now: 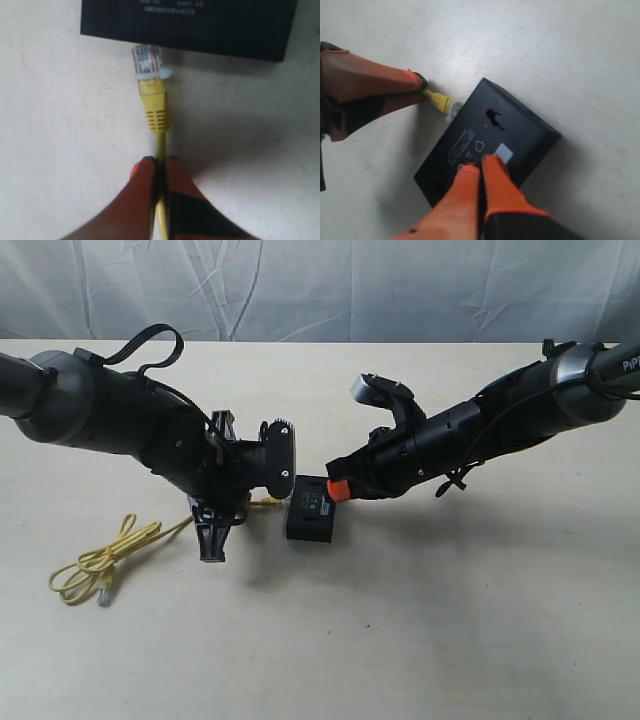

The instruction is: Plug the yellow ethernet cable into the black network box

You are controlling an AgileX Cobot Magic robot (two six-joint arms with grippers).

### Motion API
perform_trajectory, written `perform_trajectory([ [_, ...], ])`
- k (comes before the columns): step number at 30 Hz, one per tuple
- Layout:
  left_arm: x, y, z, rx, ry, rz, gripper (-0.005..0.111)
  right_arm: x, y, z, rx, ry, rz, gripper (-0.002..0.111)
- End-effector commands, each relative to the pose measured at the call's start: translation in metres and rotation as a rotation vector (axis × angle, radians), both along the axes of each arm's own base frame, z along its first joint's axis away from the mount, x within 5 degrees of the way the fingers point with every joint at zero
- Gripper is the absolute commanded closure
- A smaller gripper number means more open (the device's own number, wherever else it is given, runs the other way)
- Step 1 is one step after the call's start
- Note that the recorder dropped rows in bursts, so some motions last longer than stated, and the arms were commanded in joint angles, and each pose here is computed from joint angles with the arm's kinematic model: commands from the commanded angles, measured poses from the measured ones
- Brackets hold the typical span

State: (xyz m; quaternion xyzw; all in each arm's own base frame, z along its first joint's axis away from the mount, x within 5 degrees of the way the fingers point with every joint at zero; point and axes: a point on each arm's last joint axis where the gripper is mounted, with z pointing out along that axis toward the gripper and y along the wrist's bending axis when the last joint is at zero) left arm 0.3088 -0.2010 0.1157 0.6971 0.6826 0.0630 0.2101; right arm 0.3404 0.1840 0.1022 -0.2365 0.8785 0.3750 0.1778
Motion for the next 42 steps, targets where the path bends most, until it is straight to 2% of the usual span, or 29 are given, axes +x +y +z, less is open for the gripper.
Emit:
perform_trajectory([
  [1, -0.001, -0.001, -0.001, -0.005, 0.009, 0.009, 0.107, 0.003, -0.001, 0.001, -0.007, -0.021, -0.004, 0.109],
  [12, -0.005, 0.002, 0.016, 0.005, 0.016, 0.013, 0.107, 0.013, -0.01, -0.005, -0.117, -0.086, -0.108, 0.109],
  [19, -0.005, 0.002, 0.017, 0.004, 0.012, 0.011, 0.107, 0.013, -0.007, -0.011, -0.083, -0.057, -0.115, 0.109],
  [25, -0.005, 0.002, 0.017, 0.004, 0.012, 0.011, 0.107, 0.008, 0.0, -0.021, 0.009, 0.018, -0.094, 0.109],
  [38, -0.001, 0.009, 0.017, 0.019, 0.002, 0.013, 0.107, 0.007, 0.001, -0.022, 0.018, 0.018, -0.081, 0.109],
  [42, 0.004, 0.009, 0.019, -0.006, -0.03, 0.019, 0.107, 0.007, 0.001, -0.021, 0.021, 0.02, -0.078, 0.109],
])
